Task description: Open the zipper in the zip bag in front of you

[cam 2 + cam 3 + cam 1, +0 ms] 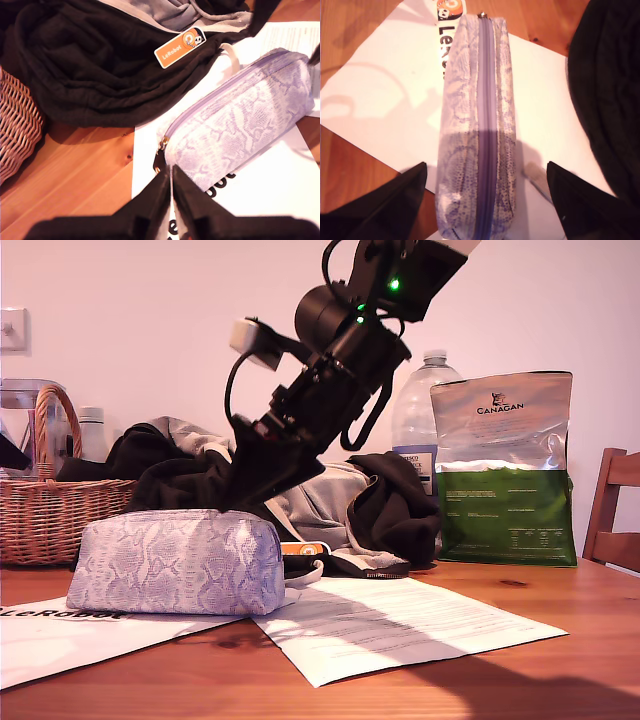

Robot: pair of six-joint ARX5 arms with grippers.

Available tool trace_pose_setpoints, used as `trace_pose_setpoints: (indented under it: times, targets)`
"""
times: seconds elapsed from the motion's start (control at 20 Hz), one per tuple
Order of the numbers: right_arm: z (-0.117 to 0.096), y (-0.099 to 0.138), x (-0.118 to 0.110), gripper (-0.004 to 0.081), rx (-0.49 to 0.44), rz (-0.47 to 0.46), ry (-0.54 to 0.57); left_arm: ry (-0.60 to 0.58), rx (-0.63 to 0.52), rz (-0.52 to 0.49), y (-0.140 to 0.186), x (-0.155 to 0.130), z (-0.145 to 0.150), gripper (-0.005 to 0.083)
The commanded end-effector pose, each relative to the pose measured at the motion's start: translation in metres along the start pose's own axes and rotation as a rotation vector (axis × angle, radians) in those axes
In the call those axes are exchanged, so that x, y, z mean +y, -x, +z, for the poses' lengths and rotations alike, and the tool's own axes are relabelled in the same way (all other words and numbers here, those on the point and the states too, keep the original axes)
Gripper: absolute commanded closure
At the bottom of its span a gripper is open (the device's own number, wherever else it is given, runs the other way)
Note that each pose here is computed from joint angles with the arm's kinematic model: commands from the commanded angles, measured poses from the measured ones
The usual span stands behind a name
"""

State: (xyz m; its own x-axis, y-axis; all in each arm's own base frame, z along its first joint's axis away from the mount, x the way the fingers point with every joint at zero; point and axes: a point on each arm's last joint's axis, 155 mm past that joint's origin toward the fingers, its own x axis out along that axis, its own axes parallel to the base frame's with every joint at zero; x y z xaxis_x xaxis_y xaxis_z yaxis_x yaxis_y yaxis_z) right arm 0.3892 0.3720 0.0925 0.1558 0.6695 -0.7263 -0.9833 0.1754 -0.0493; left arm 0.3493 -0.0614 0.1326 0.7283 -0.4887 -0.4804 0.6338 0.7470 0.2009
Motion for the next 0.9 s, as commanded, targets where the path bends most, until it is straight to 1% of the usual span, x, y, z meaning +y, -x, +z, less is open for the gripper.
trace_pose_setpoints:
  times: [0.0,0.15,0.25,0.35,0.45,0.5,0.55,0.65,0.75,0.85]
  targets:
    - [-0.020,-0.019,0.002,0.0076,0.041,0.033,-0.026,0.008,0.008,-0.003,-0.004,0.003,-0.004,0.0782]
    - [-0.028,-0.027,0.003,0.0077,0.050,0.045,-0.037,0.028,0.029,-0.020,-0.011,0.001,-0.014,0.0782]
    - [-0.029,-0.029,0.003,0.0077,0.054,0.046,-0.038,0.030,0.032,-0.021,-0.012,0.002,-0.015,0.0782]
    - [-0.030,-0.029,0.003,0.0077,0.058,0.047,-0.012,0.028,0.030,-0.020,-0.013,0.002,-0.015,0.0782]
    - [-0.032,-0.029,-0.001,0.0098,0.069,0.027,-0.010,0.028,0.030,-0.019,-0.013,0.002,-0.015,0.0782]
    - [-0.036,-0.028,-0.004,0.0112,0.090,0.010,-0.021,0.028,0.029,-0.020,-0.013,0.002,-0.015,0.0782]
    - [-0.039,-0.028,-0.002,0.0136,0.100,0.014,-0.027,0.028,0.029,-0.019,-0.013,0.002,-0.014,0.0783]
    - [-0.042,-0.028,0.002,0.0136,0.115,0.029,-0.056,0.028,0.029,-0.019,-0.013,0.002,-0.014,0.0783]
    - [-0.041,-0.028,0.003,0.0137,0.113,0.030,-0.047,0.031,0.029,-0.019,-0.013,0.002,-0.014,0.0783]
    - [-0.038,-0.031,0.011,0.0137,0.116,0.044,-0.035,0.031,0.029,-0.019,-0.013,0.002,-0.014,0.0783]
